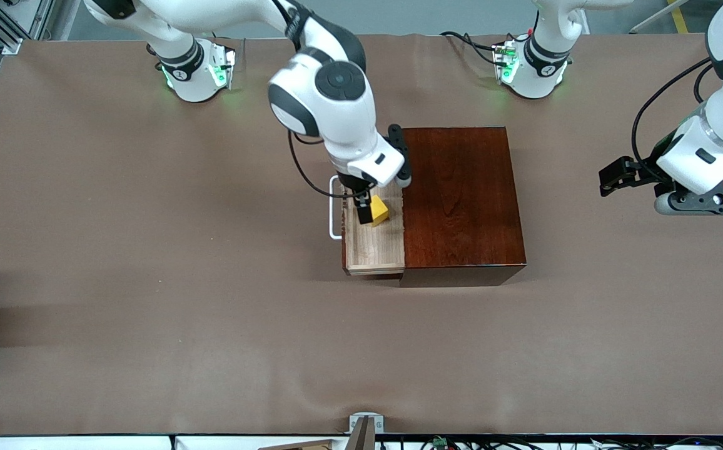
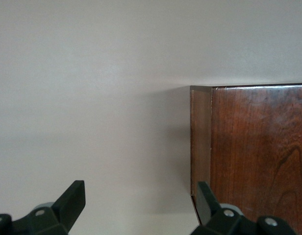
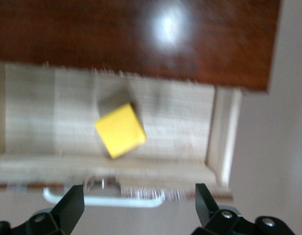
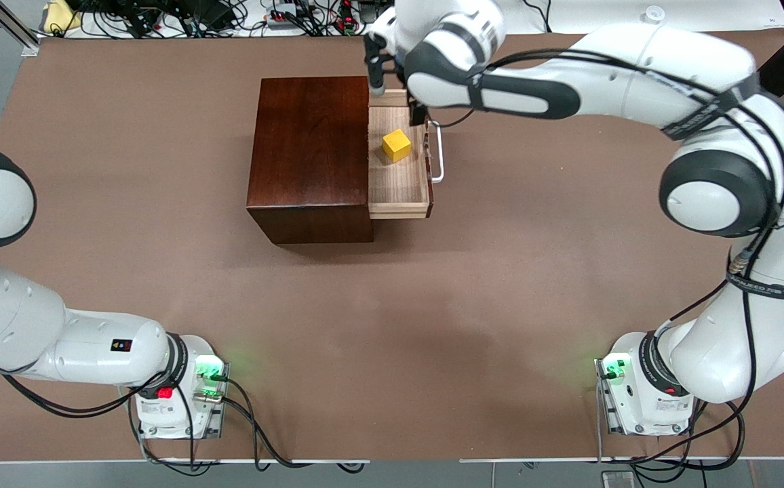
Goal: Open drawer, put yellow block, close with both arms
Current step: 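Withdraw the right gripper while the left gripper reaches toward the drawer, then push the drawer front with the left gripper into the box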
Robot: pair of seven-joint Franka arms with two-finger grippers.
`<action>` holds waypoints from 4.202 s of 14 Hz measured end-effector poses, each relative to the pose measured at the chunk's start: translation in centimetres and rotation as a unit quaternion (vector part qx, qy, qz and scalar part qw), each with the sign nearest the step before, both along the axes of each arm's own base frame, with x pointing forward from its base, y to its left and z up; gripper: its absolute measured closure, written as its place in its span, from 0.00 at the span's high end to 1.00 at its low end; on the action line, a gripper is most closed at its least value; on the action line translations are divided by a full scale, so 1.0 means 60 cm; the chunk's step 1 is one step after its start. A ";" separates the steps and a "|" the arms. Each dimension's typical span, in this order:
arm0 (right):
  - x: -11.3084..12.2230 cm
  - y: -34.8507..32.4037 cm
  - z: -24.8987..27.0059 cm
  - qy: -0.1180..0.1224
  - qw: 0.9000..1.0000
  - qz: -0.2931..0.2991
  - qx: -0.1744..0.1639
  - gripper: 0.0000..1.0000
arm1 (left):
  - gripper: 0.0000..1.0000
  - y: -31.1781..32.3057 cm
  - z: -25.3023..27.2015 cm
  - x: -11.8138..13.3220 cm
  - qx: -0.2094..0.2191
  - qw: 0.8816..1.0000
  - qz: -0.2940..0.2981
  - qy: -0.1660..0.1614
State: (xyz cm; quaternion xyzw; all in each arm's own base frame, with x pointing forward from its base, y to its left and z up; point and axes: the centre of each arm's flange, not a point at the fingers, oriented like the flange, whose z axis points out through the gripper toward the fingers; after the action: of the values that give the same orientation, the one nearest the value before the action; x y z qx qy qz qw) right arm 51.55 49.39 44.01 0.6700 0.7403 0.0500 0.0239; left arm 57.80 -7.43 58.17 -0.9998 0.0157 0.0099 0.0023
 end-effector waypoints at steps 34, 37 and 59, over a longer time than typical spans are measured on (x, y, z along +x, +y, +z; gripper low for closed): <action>0.105 -0.865 0.265 0.101 0.667 -0.738 0.005 1.00 | 1.00 -0.821 -0.289 -0.172 -0.131 0.755 -0.637 -0.082; 0.083 -0.870 0.256 0.103 0.657 -0.747 0.005 1.00 | 1.00 -0.851 -0.361 -0.174 -0.088 0.741 -0.661 -0.083; 0.082 -0.882 0.246 0.104 0.650 -0.753 0.004 1.00 | 1.00 -0.822 -0.428 -0.149 -0.016 0.715 -0.699 -0.023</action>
State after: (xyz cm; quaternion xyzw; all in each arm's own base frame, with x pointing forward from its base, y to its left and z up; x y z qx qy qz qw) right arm 56.49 -3.51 58.75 0.9981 -0.0210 -0.0520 -0.0263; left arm 48.88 -56.76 32.50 -0.7038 0.7101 -0.0179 -0.0069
